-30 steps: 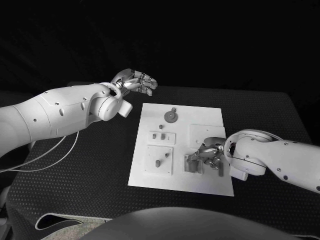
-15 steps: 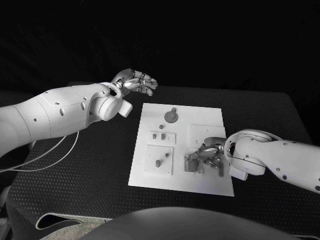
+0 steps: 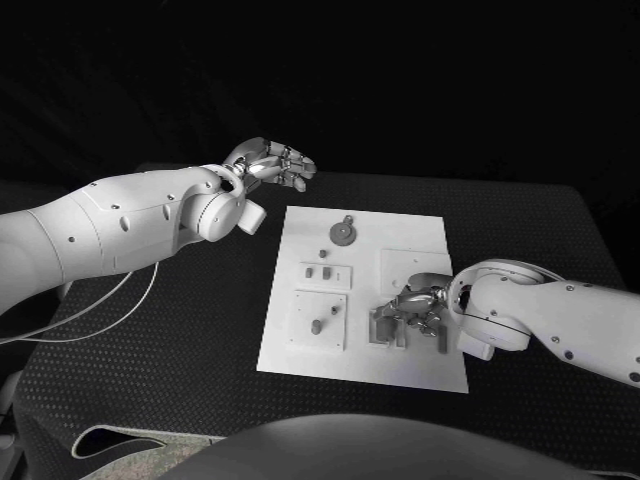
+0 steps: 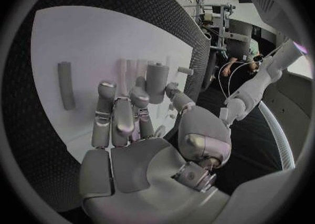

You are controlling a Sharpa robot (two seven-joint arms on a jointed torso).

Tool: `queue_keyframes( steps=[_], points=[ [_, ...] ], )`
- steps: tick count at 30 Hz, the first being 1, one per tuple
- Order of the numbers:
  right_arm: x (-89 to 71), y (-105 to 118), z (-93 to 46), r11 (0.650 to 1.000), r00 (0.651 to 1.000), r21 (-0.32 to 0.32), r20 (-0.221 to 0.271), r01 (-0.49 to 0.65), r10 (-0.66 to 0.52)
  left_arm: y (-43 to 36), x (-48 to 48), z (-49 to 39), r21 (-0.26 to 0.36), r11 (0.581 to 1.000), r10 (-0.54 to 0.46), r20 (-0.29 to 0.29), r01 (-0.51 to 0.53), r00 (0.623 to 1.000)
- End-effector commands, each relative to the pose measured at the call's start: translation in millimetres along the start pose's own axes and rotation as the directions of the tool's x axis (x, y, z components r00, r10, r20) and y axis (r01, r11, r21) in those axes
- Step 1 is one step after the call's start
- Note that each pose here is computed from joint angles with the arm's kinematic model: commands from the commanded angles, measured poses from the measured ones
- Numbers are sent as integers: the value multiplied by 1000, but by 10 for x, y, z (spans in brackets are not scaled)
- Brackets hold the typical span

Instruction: Assemble the parts on the task board

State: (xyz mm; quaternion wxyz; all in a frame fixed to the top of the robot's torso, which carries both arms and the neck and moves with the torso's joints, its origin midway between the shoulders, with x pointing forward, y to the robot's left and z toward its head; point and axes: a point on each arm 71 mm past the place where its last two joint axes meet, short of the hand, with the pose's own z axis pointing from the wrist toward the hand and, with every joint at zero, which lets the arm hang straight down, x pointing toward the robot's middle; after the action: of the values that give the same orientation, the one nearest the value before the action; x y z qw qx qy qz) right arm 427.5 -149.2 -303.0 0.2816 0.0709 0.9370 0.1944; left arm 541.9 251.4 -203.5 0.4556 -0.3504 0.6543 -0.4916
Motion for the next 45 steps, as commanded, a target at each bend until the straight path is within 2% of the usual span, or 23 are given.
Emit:
queue_keyframes(
  steps=[1,11,19,26,29,33,36,45],
  points=[
    [20,-3,14,1000,1000,1,-5,25,-25,-19,22,6,8,1000,-9,-14,9,1000],
    [43,1,18,999,999,1,-23,46,-46,-19,22,7,8,1000,-9,-15,9,1000],
    [25,1,14,999,999,-5,6,39,-39,-18,19,6,8,1000,-9,-13,9,1000],
    [-6,-19,-51,998,997,-51,71,47,-43,-18,17,9,9,1000,-8,-12,8,1000],
    [-25,-63,-130,997,995,-74,98,37,-30,-15,7,6,7,1000,-8,-10,8,1000],
    [-183,-112,-292,995,988,-92,156,36,-21,-13,0,2,8,1000,-7,-9,7,1000],
    [-300,-217,-400,998,982,-60,188,27,-15,-13,-2,-1,8,1000,-7,-9,8,1000],
    [-444,-712,-521,996,981,87,191,10,-26,-9,-16,-6,7,1000,-7,-5,7,1000]
  ],
)
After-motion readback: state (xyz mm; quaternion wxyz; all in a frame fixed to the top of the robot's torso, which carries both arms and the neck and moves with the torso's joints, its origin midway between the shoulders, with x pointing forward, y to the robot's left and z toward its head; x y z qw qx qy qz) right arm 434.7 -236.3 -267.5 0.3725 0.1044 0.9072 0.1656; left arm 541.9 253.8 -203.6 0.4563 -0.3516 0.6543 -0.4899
